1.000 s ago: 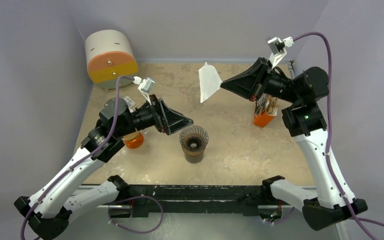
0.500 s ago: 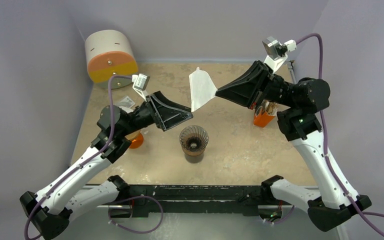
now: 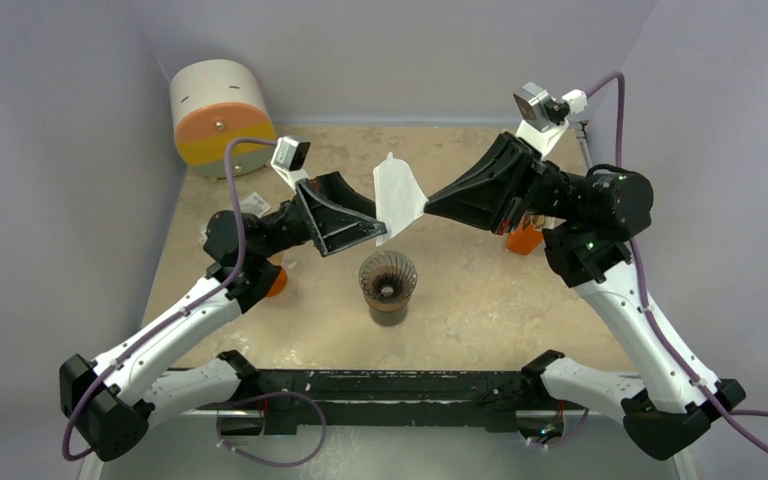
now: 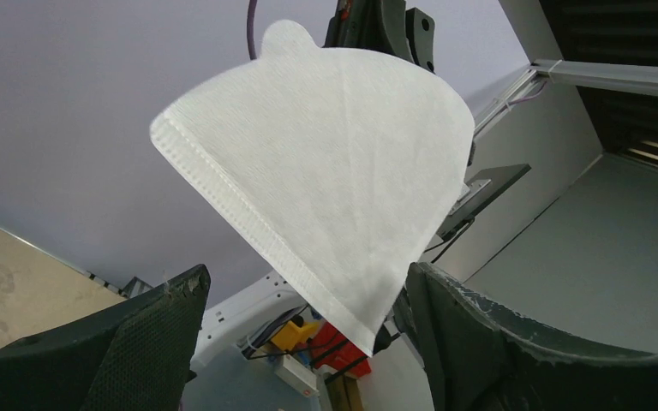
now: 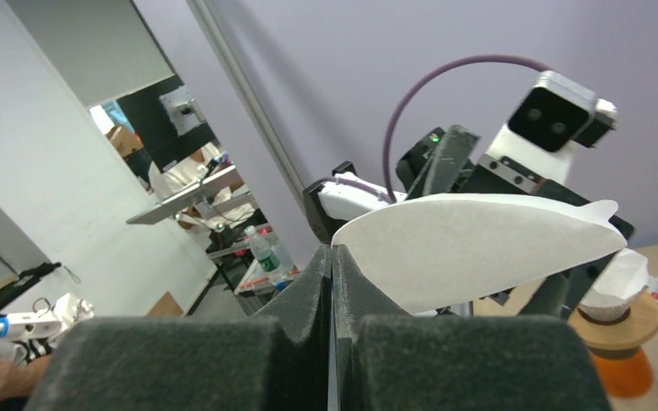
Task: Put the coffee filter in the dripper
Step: Place the coffee filter in the coffee dripper.
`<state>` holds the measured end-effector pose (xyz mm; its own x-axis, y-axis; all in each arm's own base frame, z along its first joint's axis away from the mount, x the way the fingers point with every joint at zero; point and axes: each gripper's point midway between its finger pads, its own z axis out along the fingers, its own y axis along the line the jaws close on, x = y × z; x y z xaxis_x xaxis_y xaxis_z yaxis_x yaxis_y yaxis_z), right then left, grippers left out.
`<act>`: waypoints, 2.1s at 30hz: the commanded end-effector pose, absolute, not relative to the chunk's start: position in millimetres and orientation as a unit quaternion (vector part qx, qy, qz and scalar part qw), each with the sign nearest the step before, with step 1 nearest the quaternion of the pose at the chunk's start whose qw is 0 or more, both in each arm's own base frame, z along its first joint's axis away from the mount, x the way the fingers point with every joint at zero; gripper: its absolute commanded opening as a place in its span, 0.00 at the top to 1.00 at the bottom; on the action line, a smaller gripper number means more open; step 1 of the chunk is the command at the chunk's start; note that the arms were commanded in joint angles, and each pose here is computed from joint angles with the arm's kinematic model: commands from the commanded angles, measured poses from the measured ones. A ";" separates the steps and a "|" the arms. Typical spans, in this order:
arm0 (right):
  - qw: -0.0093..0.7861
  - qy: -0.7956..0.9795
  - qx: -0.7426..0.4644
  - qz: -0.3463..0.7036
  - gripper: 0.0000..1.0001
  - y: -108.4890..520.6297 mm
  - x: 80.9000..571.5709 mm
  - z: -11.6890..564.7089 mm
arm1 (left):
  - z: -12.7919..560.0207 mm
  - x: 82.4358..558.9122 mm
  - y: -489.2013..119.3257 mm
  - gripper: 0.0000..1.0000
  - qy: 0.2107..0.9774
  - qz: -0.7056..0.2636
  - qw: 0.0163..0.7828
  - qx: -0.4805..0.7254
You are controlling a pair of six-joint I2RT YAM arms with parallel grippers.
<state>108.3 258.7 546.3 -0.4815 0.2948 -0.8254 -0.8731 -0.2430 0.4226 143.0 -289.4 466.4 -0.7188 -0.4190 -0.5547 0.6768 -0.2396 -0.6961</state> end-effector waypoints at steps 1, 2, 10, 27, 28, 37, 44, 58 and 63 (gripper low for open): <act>0.417 0.431 -0.325 0.731 1.00 255.1 93.7 558.6 | 491.8 123.7 -282.5 0.19 0.449 -0.806 0.348 0.163; 0.417 0.430 -0.326 0.731 1.00 254.7 92.3 558.7 | 493.9 122.4 -282.5 0.20 0.444 -0.809 0.346 0.167; 0.419 0.437 -0.330 0.724 1.00 250.7 84.2 552.9 | 508.5 110.8 -280.8 0.41 0.406 -0.831 0.326 0.197; 0.447 0.495 -0.284 0.689 1.00 242.5 91.6 521.0 | 511.1 83.8 -271.3 1.00 0.391 -0.822 0.325 0.257; 0.450 0.497 -0.282 0.686 1.00 241.5 91.5 519.9 | 509.7 83.7 -271.4 1.00 0.395 -0.817 0.329 0.260; 0.464 0.556 -0.273 0.633 0.73 236.7 101.3 499.0 | 474.4 84.4 -277.2 1.00 0.464 -0.714 0.394 0.346; 0.478 0.593 -0.289 0.580 0.42 228.4 103.8 489.9 | 428.0 106.1 -278.3 1.00 0.512 -0.603 0.456 0.409; 0.470 0.653 -0.321 0.500 0.40 229.4 130.3 469.2 | 386.0 160.2 -245.0 1.00 0.412 -0.315 0.700 0.491; 0.457 0.668 -0.313 0.497 0.43 237.5 144.8 460.7 | 377.6 176.4 -236.4 1.00 0.397 -0.235 0.727 0.510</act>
<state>138.4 234.7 460.6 -0.3969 0.0482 -0.9166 -0.8701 0.2981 0.3924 155.5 -245.9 371.4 0.3716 -0.0311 -0.9279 0.8911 0.2923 0.3471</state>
